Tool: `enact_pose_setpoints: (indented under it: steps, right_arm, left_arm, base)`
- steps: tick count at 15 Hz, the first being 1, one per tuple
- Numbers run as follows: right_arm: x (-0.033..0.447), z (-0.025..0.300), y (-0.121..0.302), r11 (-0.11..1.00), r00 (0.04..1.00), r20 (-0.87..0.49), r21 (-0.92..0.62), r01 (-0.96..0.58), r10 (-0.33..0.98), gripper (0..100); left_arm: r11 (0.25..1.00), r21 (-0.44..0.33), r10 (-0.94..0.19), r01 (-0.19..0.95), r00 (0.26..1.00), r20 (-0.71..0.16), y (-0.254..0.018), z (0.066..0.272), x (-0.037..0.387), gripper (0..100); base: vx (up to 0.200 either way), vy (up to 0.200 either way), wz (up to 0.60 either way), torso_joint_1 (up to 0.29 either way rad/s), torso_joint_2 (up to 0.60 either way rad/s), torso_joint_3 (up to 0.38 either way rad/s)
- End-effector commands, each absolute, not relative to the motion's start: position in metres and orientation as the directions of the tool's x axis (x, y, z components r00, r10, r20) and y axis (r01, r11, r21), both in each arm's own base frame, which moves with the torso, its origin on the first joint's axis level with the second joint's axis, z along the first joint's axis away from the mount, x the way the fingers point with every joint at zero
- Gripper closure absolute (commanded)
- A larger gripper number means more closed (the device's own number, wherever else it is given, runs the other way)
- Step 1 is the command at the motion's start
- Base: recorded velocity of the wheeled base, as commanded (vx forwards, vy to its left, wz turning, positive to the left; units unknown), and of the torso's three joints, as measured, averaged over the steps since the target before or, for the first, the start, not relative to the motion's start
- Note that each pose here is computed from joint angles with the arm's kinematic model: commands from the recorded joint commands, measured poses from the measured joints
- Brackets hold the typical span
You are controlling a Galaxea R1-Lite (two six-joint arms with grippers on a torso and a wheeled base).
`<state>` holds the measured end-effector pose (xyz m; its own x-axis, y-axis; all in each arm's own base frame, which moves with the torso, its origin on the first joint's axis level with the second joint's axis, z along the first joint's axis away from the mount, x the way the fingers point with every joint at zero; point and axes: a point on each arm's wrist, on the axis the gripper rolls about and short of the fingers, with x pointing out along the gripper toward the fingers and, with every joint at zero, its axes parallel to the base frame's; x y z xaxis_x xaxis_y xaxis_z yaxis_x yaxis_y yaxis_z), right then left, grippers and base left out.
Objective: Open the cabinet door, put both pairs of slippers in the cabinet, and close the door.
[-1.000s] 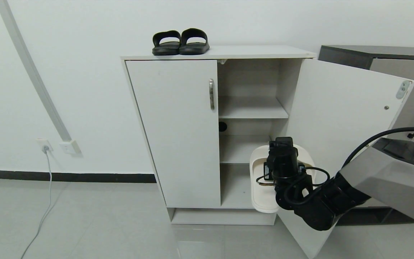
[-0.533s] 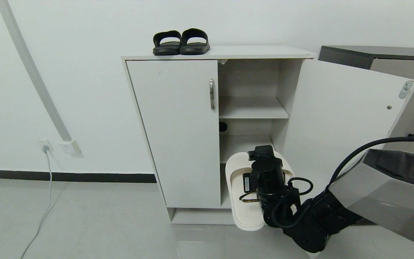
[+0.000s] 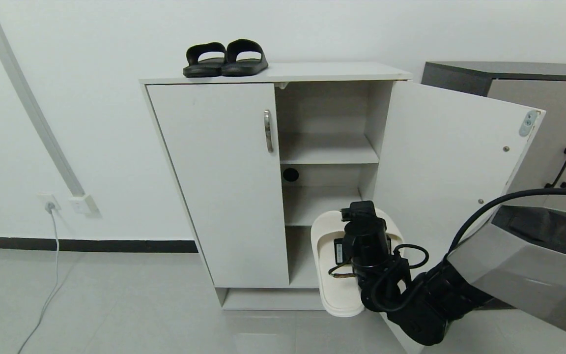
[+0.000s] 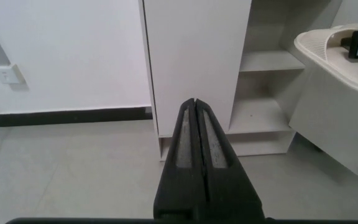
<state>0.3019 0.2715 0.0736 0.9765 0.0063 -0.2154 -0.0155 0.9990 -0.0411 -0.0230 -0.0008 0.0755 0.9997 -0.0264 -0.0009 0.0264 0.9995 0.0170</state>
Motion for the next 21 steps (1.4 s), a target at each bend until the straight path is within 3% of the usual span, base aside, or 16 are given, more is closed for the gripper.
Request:
enact_pose_setpoints:
  steps: [1,11,21]
  right_arm:
    - [0.302,0.070,0.272,0.999,0.975,-0.223,-0.049,-0.016,0.005,100]
    - [0.320,0.060,0.243,0.992,0.964,-0.244,-0.094,0.084,-0.105,100]
    - [0.318,0.069,0.236,0.992,0.966,-0.235,-0.082,0.093,-0.110,100]
  left_arm:
    - [1.000,0.017,-0.026,0.026,1.000,-0.003,-0.001,0.075,-0.023,100]
    - [1.000,0.014,-0.026,0.026,1.000,-0.003,-0.001,0.075,-0.023,100]
    - [1.000,0.009,-0.025,0.025,1.000,-0.003,-0.001,0.075,-0.023,100]
  base:
    - [0.000,0.000,0.00,0.000,0.00,0.000]
    - [0.000,0.000,0.00,0.000,0.00,0.000]
    - [0.000,0.000,0.00,0.000,0.00,0.000]
